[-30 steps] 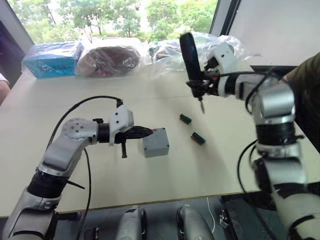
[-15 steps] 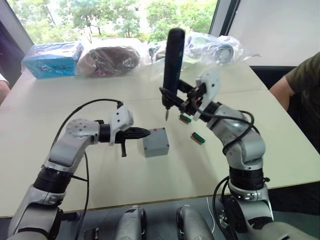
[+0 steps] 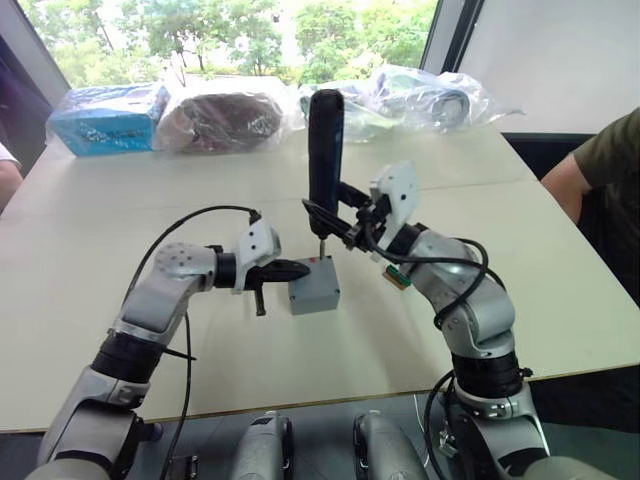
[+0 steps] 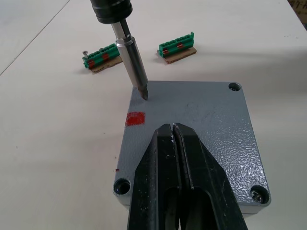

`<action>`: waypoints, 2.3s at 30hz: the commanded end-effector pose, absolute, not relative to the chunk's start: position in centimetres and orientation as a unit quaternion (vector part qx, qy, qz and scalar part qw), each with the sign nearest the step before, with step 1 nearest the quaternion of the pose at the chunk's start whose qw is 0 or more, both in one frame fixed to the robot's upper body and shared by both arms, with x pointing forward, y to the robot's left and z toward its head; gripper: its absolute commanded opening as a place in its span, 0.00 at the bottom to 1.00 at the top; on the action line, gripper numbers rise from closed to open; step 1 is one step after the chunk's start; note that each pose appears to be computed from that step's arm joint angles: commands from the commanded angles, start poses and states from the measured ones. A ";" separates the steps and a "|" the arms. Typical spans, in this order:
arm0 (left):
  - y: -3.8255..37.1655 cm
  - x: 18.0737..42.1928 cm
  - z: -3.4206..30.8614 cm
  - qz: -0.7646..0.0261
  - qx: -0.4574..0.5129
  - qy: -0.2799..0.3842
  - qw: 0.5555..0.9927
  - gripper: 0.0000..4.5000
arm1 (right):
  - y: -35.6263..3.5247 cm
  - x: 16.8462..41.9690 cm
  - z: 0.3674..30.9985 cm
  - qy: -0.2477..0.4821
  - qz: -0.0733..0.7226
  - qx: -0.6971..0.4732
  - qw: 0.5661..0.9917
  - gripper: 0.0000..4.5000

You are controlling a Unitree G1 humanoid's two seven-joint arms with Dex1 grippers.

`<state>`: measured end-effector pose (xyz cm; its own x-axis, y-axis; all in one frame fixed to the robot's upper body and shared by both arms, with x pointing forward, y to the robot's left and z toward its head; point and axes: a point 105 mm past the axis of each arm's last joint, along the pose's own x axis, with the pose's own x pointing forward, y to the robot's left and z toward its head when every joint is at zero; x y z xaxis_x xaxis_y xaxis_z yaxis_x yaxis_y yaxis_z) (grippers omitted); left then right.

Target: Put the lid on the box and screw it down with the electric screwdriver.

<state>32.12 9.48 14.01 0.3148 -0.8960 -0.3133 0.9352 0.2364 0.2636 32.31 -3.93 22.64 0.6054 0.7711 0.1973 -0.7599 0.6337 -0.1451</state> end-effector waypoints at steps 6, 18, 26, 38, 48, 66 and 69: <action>9.1 31.7 13.5 -0.586 0.210 0.055 0.781 0.00 | -4.3 31.2 24.4 -0.182 0.413 -0.033 0.892 0.41; 9.2 31.4 13.0 -0.587 0.213 0.061 0.779 0.00 | -4.5 31.8 23.2 -0.178 0.402 -0.064 0.896 0.41; 9.4 31.4 12.7 -0.586 0.213 0.067 0.779 0.00 | -4.2 31.8 21.3 -0.143 0.418 -0.072 0.894 0.41; 9.4 31.4 12.3 -0.584 0.226 0.073 0.777 0.00 | -3.9 31.6 16.4 -0.035 0.435 -0.059 0.898 0.41; 9.9 31.2 11.5 -0.581 0.242 0.083 0.773 0.00 | -4.5 31.9 13.6 0.067 0.435 -0.038 0.897 0.41; 9.8 31.1 11.3 -0.581 0.236 0.084 0.774 0.00 | -5.1 33.0 11.3 0.152 0.406 -0.077 0.898 0.41; 9.8 31.0 11.2 -0.581 0.235 0.085 0.774 0.00 | -5.3 32.9 10.9 0.158 0.406 -0.083 0.896 0.41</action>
<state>31.32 9.74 11.97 0.3185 -0.8692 -0.3782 0.9348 0.2216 0.2777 33.01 -4.36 19.20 0.6567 0.7531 -0.0409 -0.7481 0.6436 -0.1617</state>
